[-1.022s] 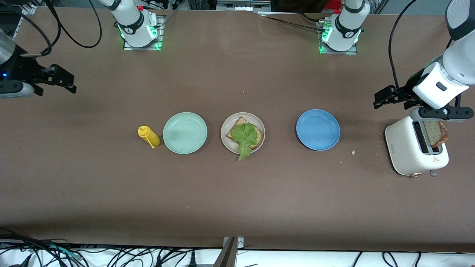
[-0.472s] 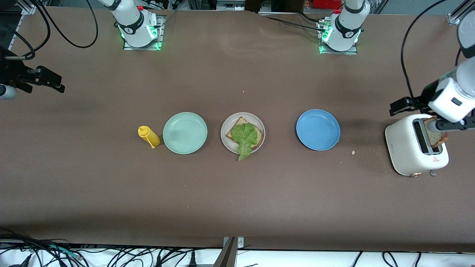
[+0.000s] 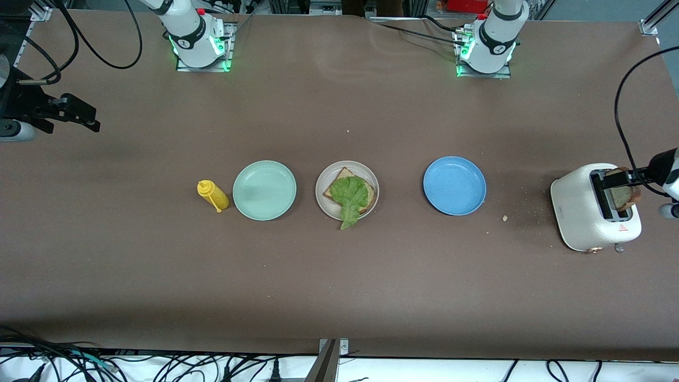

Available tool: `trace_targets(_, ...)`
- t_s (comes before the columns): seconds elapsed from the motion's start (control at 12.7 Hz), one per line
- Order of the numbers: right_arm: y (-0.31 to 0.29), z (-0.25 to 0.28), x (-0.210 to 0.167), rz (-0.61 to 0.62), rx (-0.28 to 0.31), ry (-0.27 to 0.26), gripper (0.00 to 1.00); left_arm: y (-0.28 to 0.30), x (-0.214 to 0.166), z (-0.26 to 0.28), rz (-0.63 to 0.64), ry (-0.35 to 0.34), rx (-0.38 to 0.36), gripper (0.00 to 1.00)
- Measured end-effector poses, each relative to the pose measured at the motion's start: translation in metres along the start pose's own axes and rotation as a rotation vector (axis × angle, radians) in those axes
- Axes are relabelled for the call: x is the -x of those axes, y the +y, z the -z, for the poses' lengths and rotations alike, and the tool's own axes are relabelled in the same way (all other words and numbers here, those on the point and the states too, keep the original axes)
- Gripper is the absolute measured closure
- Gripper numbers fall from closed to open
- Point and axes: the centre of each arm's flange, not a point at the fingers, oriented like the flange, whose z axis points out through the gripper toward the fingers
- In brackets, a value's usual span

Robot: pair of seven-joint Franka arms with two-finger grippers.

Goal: Make sandwich in beige plate with both arms
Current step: 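Lower the left gripper into the toaster and grasp the toast slice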

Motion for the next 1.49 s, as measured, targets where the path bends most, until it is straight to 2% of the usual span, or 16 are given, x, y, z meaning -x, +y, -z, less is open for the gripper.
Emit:
trace_targets(0.24,-0.01,0.0,0.0,0.019,0.001,-0.001,0.0,-0.038,-0.013,-0.036,0.02,-0.011,0.012,0.0)
trace_targets(0.39,-0.01,0.0,0.0,0.019,0.001,-0.002,0.0,-0.052,-0.018,-0.054,0.005,-0.026,-0.005,0.0)
trace_targets(0.55,-0.009,0.0,0.0,0.017,0.001,-0.002,0.0,-0.064,-0.02,-0.072,0.004,-0.047,0.0,0.06)
trace_targets(0.63,-0.009,0.0,0.0,0.017,0.001,-0.002,0.0,-0.07,-0.021,-0.08,-0.024,-0.059,0.005,0.06)
trace_targets(0.79,-0.009,0.001,0.0,0.017,0.001,-0.002,0.0,-0.075,-0.021,-0.086,-0.097,-0.067,0.012,0.31)
trace_targets(1.1,-0.008,-0.002,0.0,0.015,0.001,-0.017,0.0,-0.075,-0.022,-0.081,-0.093,-0.058,0.01,0.8)
trace_targets(1.18,-0.011,-0.003,0.0,0.02,0.001,-0.02,0.0,-0.075,-0.022,-0.078,-0.092,-0.055,0.009,0.87)
trace_targets(1.34,-0.026,-0.003,0.0,0.048,0.011,-0.021,0.0,-0.074,-0.022,-0.063,-0.092,-0.046,0.007,0.88)
trace_targets(1.49,-0.036,-0.004,0.0,0.068,0.019,-0.021,0.0,-0.067,-0.017,-0.023,-0.099,-0.045,0.007,0.88)
